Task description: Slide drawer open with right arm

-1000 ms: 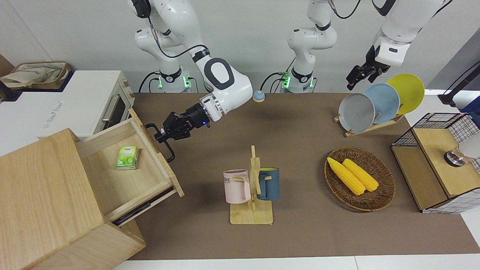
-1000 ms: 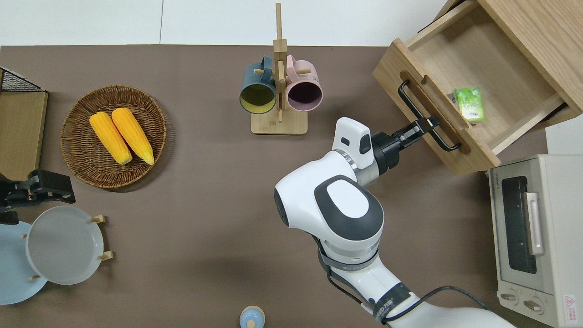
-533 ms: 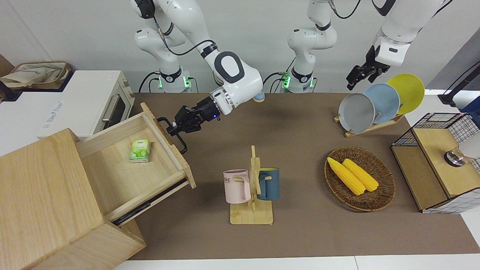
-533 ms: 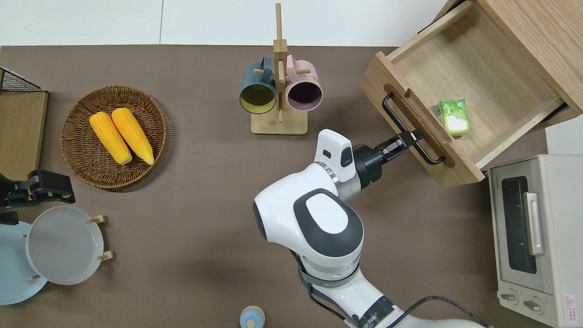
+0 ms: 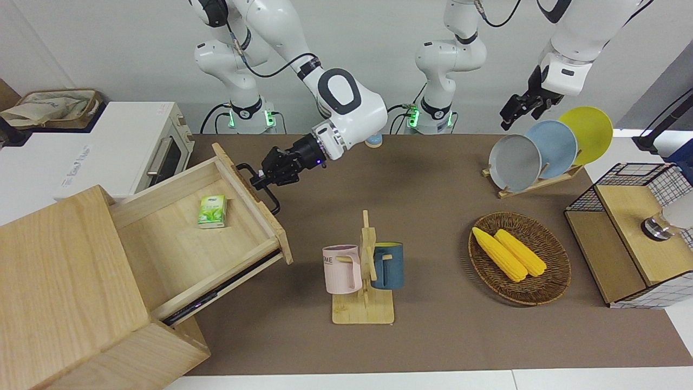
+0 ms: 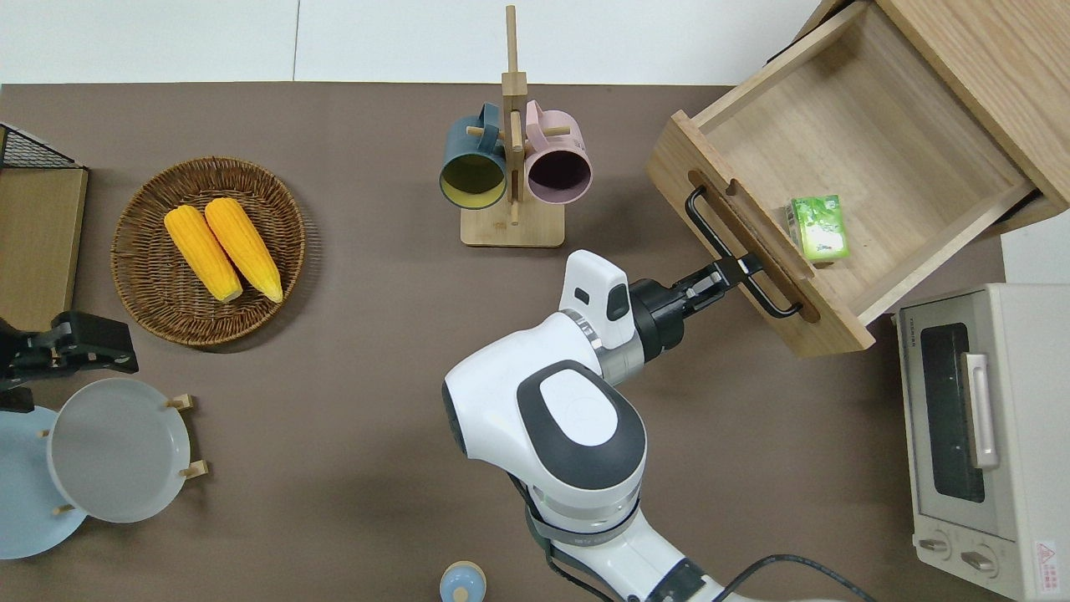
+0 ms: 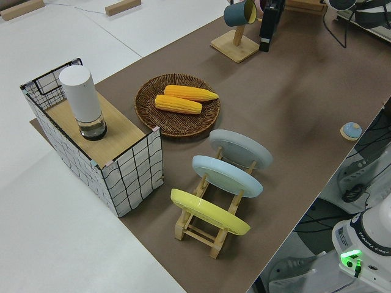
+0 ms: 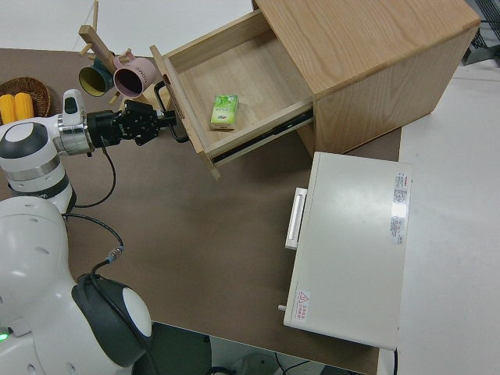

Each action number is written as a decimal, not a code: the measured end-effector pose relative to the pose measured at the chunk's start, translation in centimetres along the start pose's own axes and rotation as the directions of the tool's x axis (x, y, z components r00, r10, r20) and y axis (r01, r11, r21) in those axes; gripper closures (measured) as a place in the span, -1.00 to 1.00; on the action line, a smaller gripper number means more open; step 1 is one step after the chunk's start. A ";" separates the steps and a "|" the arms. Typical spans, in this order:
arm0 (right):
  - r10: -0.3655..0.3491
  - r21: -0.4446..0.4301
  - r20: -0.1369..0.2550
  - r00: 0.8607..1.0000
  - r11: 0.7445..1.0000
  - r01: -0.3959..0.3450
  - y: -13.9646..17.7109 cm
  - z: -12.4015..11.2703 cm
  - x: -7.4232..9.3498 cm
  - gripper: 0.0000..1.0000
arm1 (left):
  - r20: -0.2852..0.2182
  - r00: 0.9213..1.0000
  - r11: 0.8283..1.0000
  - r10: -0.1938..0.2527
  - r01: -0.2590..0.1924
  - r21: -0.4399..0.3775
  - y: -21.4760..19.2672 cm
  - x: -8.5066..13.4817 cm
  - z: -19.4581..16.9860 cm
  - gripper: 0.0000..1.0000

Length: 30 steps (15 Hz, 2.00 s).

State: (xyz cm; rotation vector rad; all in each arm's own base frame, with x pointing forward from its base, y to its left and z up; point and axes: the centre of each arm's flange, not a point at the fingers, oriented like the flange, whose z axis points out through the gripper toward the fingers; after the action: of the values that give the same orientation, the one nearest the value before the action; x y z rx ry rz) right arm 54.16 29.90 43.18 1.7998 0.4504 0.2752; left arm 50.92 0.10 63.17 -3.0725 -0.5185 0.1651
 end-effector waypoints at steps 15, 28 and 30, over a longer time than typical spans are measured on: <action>0.005 0.005 0.031 1.000 1.000 -0.005 0.7 -1.2 -0.3 -0.15 | 0.000 1.000 1.000 0.000 0.000 0.000 0.0 0.0 0.0 -0.99; 0.033 0.128 0.061 0.998 0.991 -0.040 1.1 -4.6 -1.2 -0.98 | 0.000 1.000 1.000 0.000 0.000 0.000 0.0 0.0 0.0 -0.99; 0.059 0.199 0.084 0.995 0.977 -0.075 2.8 -5.3 -1.4 -0.98 | 0.000 1.000 1.000 0.000 0.000 0.000 0.0 0.0 0.0 -0.99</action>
State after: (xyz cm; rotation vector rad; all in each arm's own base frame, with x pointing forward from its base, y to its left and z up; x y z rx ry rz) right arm 51.10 33.28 47.37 2.0198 0.3733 0.2112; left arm 50.92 0.10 63.17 -3.0725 -0.5185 0.1651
